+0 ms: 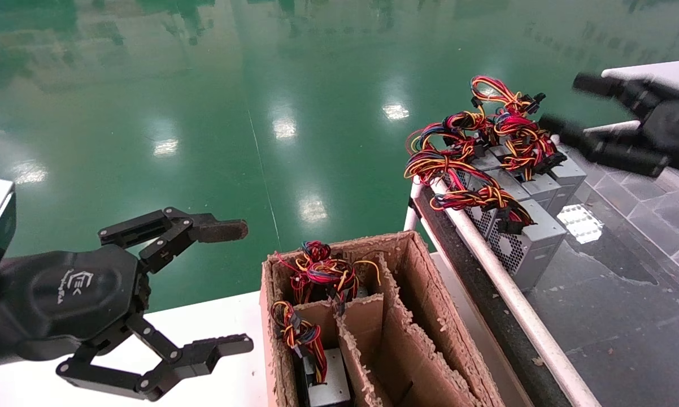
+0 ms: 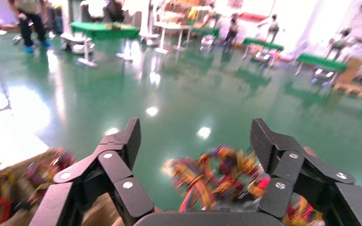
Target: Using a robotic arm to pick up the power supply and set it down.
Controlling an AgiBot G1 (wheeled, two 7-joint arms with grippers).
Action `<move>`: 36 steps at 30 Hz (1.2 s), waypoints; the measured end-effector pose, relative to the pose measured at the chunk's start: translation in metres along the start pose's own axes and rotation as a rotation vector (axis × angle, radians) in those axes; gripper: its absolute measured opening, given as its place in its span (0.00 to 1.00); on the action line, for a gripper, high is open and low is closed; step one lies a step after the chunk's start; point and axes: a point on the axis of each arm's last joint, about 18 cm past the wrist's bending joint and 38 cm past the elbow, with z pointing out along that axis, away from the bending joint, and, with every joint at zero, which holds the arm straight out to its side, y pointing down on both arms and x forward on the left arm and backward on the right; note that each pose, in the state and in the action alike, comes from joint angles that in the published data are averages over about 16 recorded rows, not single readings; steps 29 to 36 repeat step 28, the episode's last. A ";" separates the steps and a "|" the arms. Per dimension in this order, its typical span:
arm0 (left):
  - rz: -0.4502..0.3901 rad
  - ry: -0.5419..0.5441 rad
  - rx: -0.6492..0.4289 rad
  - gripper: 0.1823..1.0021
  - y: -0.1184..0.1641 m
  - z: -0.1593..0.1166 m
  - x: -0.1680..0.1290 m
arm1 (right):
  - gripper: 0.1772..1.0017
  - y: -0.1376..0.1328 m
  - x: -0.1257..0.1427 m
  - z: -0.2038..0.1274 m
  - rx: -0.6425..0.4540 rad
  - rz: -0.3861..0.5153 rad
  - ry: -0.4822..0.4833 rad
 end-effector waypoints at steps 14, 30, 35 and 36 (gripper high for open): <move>0.000 0.000 0.000 1.00 0.000 0.000 0.000 | 0.93 -0.006 -0.027 0.007 0.012 -0.024 -0.099; 0.000 0.000 0.000 1.00 0.000 0.000 0.000 | 1.00 -0.011 -0.057 0.013 0.019 -0.028 -0.195; 0.000 0.000 0.000 1.00 0.000 0.000 0.000 | 1.00 -0.011 -0.057 0.013 0.019 -0.028 -0.195; 0.000 0.000 0.000 1.00 0.000 0.000 0.000 | 1.00 -0.011 -0.057 0.013 0.019 -0.028 -0.195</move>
